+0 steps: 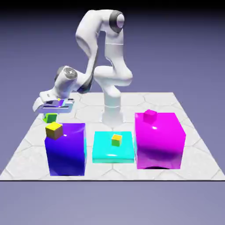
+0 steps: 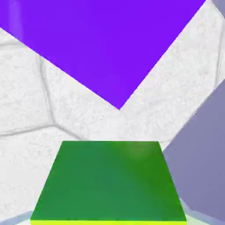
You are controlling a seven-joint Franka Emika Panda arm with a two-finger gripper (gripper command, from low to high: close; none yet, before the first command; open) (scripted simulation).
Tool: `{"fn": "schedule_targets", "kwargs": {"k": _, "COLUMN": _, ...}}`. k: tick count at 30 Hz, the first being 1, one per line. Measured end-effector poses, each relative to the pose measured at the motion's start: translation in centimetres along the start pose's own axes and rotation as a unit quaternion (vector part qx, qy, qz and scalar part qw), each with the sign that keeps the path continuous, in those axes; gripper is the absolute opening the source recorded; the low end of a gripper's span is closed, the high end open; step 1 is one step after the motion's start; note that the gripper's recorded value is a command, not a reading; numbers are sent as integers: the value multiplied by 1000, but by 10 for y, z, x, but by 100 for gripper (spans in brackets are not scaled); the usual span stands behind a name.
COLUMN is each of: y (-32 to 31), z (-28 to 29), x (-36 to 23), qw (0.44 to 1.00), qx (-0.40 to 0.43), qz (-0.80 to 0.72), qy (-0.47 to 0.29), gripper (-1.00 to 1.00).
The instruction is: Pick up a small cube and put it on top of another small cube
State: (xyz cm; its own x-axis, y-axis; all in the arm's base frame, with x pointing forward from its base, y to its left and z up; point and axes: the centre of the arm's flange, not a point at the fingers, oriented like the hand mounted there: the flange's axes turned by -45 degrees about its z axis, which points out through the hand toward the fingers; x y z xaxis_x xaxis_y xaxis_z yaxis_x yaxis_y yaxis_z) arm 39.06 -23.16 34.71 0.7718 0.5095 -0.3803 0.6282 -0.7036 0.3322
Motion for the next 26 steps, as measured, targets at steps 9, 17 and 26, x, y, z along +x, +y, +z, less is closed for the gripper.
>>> {"fn": "schedule_targets", "kwargs": {"k": 9, "y": -110, "z": -179, "x": 150, "qw": 988, "qx": 4, "qz": -151, "qy": 43, "gripper": -100}}
{"fn": "schedule_targets", "kwargs": {"k": 17, "y": -312, "z": -315, "x": 187, "qw": 937, "qx": 23, "qz": -345, "qy": 60, "gripper": -100}}
{"fn": "schedule_targets", "kwargs": {"k": 26, "y": -332, "z": -256, "x": 197, "qw": 934, "qx": 23, "qz": -351, "qy": 61, "gripper": 100}}
